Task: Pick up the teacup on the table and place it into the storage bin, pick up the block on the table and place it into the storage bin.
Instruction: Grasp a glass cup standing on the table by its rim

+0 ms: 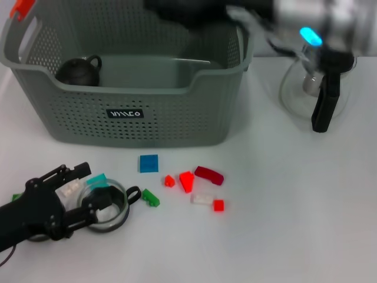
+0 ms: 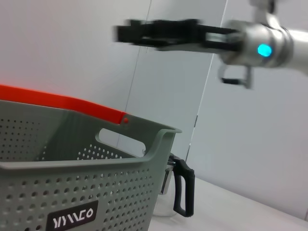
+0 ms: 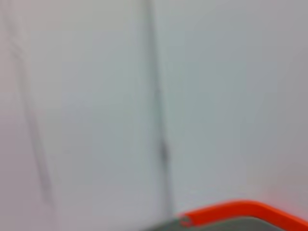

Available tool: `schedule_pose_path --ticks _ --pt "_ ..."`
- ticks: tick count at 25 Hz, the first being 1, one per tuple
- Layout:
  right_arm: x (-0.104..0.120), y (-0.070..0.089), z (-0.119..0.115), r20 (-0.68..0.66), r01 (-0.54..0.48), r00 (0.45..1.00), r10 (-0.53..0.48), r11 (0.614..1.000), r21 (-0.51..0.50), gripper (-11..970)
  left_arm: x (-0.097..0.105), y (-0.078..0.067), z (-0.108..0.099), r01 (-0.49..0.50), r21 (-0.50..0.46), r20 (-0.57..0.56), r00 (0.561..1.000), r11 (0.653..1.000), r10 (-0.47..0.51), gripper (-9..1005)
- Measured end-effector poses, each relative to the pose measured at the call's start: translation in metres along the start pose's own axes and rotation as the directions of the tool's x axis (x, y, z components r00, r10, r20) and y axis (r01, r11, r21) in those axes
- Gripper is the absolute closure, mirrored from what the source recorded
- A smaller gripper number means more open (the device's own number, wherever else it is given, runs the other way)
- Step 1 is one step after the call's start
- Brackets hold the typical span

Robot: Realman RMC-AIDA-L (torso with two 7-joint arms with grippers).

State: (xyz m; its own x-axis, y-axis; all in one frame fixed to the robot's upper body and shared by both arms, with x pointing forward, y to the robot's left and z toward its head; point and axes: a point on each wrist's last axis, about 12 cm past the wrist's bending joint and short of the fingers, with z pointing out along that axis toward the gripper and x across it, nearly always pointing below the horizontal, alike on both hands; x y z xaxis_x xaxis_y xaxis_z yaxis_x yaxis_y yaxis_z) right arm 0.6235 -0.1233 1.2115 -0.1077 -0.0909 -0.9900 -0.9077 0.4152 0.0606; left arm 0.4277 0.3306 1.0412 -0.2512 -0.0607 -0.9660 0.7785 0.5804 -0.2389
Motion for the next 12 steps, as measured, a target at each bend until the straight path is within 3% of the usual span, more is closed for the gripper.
schedule_pose_path --ticks 4,6,9,10,12 --pt "0.045 0.017 -0.061 0.072 0.021 0.997 -0.011 0.988 -0.151 436 0.0 0.001 0.0 -0.004 -0.005 -0.005 1.0 1.0 0.004 172" --pt "0.073 0.026 -0.096 0.108 0.047 0.994 -0.029 0.984 -0.17 436 -0.001 0.002 0.0 -0.008 -0.006 -0.007 1.0 1.0 0.008 172" --pt "0.111 0.04 -0.14 0.149 0.055 0.988 -0.033 0.987 -0.149 436 -0.002 0.003 0.0 -0.011 -0.009 -0.01 1.0 1.0 0.011 172" --pt "0.131 0.044 -0.159 0.137 0.032 0.99 -0.018 0.994 -0.101 436 -0.002 0.004 0.0 -0.013 -0.007 -0.011 1.0 1.0 0.013 172" --pt "0.143 0.046 -0.168 0.118 0.013 0.993 -0.004 0.997 -0.07 436 -0.003 0.005 0.001 -0.017 -0.003 -0.015 1.0 1.0 0.017 172"
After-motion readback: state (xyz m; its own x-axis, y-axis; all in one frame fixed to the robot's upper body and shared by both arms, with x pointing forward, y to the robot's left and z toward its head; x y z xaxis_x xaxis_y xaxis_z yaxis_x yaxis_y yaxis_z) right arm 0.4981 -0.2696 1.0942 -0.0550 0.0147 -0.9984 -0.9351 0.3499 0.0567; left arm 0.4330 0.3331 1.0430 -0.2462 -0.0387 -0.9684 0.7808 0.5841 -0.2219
